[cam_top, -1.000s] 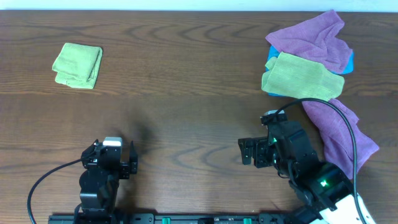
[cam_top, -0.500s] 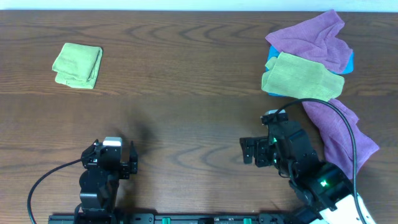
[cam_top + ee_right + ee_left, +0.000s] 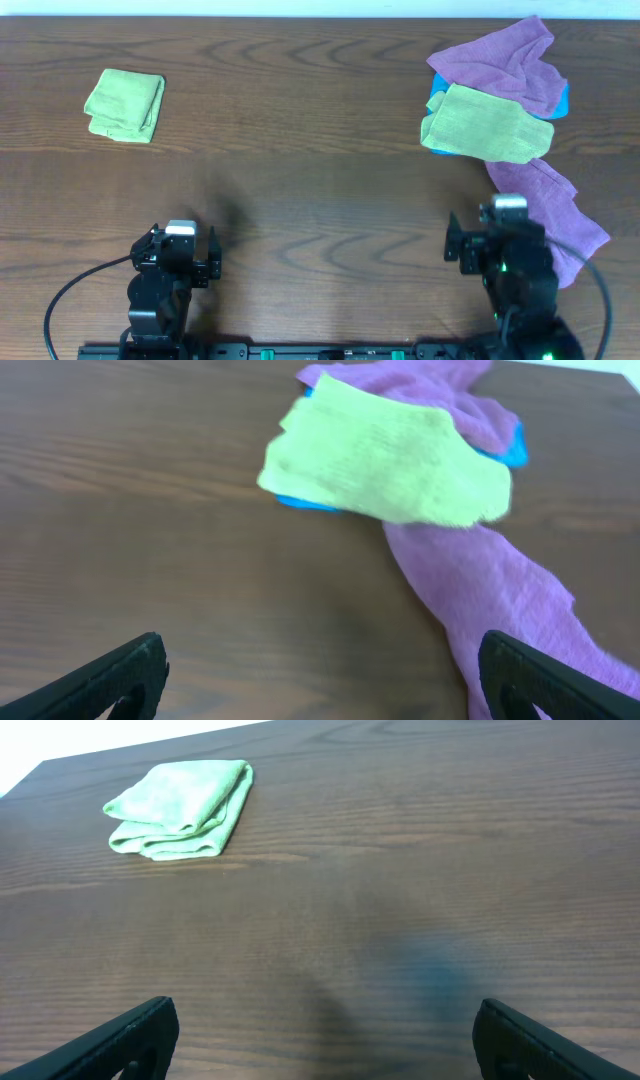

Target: Fold the cloth

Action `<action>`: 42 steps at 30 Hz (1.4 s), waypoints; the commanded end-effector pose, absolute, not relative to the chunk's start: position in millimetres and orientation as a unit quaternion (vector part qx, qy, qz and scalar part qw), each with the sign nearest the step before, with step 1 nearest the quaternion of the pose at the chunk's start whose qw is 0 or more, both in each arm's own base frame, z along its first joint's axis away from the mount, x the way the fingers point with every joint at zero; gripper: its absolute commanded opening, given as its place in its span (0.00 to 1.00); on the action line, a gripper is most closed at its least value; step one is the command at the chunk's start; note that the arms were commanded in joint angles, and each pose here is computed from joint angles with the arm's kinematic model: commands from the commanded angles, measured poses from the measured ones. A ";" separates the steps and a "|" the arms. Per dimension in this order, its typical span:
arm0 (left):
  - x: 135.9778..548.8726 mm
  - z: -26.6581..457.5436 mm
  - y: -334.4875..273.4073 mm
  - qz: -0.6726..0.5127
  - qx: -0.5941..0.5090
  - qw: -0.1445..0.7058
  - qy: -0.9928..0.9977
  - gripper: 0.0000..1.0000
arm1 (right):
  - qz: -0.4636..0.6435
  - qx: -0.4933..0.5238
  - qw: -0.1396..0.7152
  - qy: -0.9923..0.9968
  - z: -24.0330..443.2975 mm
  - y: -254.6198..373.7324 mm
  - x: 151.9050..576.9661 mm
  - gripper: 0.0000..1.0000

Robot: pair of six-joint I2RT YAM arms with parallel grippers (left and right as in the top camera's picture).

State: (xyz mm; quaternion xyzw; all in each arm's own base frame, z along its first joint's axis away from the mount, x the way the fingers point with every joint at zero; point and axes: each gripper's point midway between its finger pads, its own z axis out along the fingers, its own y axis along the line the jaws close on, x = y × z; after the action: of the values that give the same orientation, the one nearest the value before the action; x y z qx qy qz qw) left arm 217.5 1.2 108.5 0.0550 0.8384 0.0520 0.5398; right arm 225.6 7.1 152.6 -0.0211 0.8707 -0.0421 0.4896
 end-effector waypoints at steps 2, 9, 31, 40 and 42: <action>217.1 101.5 2.6 0.057 0.059 0.535 0.841 0.95 | -0.041 -0.033 0.489 0.871 113.4 4.7 213.9 0.99; 217.1 101.5 2.6 0.057 0.058 0.535 0.841 0.95 | -0.016 -0.043 0.489 0.871 84.8 12.2 209.3 0.99; 217.1 101.4 2.6 0.057 0.059 0.535 0.841 0.95 | -0.012 -0.037 0.536 0.843 105.7 12.1 211.3 0.99; 217.1 101.5 2.6 0.057 0.059 0.535 0.841 0.95 | -0.012 -0.037 0.536 0.843 105.7 12.1 211.3 0.99; 217.1 101.5 2.6 0.057 0.059 0.535 0.841 0.95 | -0.012 -0.037 0.536 0.843 105.7 12.1 211.3 0.99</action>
State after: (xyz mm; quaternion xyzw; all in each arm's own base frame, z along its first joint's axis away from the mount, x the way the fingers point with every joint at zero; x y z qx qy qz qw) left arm 217.6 1.1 108.4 0.0551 0.8384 0.0518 0.5399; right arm 211.2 13.4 105.1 -0.0341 0.8450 -0.0079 0.5336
